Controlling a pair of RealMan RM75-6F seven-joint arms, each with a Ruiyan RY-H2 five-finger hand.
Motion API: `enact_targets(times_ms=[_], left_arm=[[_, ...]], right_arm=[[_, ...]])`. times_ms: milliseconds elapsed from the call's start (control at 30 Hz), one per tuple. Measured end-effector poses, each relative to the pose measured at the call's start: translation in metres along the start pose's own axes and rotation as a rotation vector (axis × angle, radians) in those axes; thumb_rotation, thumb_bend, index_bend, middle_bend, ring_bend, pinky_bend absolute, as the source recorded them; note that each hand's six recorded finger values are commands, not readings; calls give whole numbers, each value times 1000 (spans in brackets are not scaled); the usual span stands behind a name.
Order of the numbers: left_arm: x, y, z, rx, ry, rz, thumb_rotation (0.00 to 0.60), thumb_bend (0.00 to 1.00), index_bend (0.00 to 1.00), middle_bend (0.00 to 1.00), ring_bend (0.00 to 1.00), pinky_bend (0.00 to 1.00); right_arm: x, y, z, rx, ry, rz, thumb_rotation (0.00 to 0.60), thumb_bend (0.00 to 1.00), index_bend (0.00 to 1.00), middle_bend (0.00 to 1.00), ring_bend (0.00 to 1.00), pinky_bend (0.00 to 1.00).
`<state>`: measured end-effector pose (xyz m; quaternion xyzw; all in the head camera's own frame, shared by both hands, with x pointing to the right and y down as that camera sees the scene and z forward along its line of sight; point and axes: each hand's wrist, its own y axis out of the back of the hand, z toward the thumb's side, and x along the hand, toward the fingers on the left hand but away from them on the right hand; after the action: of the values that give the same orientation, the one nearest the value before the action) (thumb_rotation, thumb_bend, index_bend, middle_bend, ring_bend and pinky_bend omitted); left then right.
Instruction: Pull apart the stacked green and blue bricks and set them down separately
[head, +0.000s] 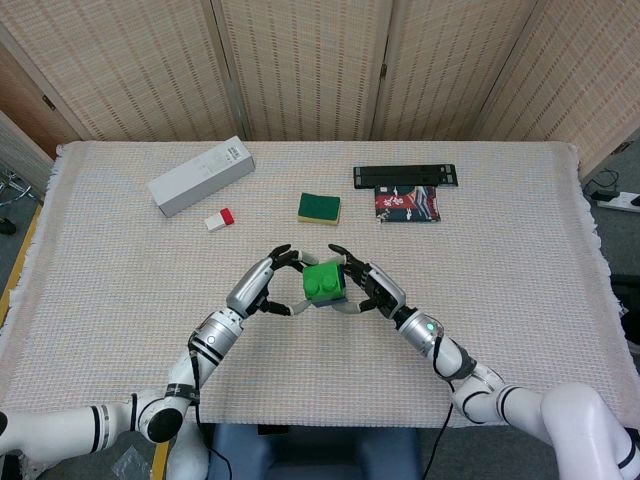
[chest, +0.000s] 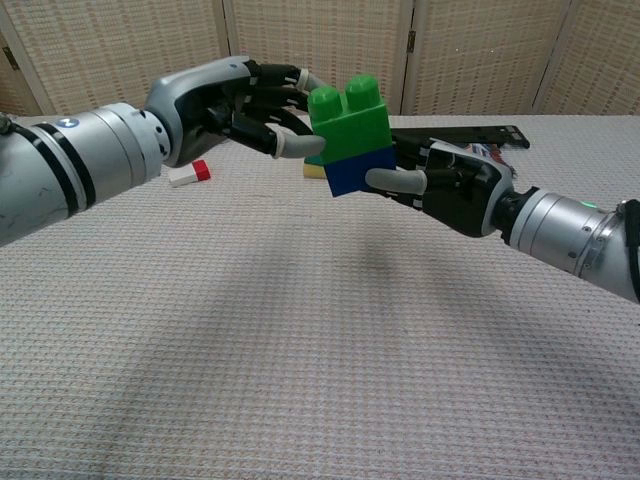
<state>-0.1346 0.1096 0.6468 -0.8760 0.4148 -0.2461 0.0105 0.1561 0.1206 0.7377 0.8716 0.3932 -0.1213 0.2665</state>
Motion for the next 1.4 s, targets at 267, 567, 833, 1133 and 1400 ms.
enact_targets(times_ms=[267, 567, 833, 1133, 1400], left_arm=[[0, -6, 1, 2, -1, -12, 600, 396, 621, 798, 344, 4], [2, -7, 4, -3, -8, -10, 600, 405, 622, 798, 346, 1], [3, -5, 5, -7, -9, -6, 600, 406, 622, 798, 346, 1], [4, -6, 4, -15, -3, -11, 600, 406, 622, 798, 347, 1], [3, -5, 4, -24, 1, -6, 600, 406, 622, 798, 348, 3]], right_arm=[[-4, -5, -1, -3, -1, 7, 600, 204, 280, 51, 146, 74], [-6, -7, -4, 8, -3, 0, 600, 204, 448, 91, 177, 86], [-7, -5, -5, 17, 3, -24, 600, 204, 592, 153, 205, 100], [-8, -6, -5, 28, 8, -34, 600, 212, 701, 228, 244, 113], [-11, -6, -4, 17, 21, -57, 600, 319, 858, 317, 293, 124]])
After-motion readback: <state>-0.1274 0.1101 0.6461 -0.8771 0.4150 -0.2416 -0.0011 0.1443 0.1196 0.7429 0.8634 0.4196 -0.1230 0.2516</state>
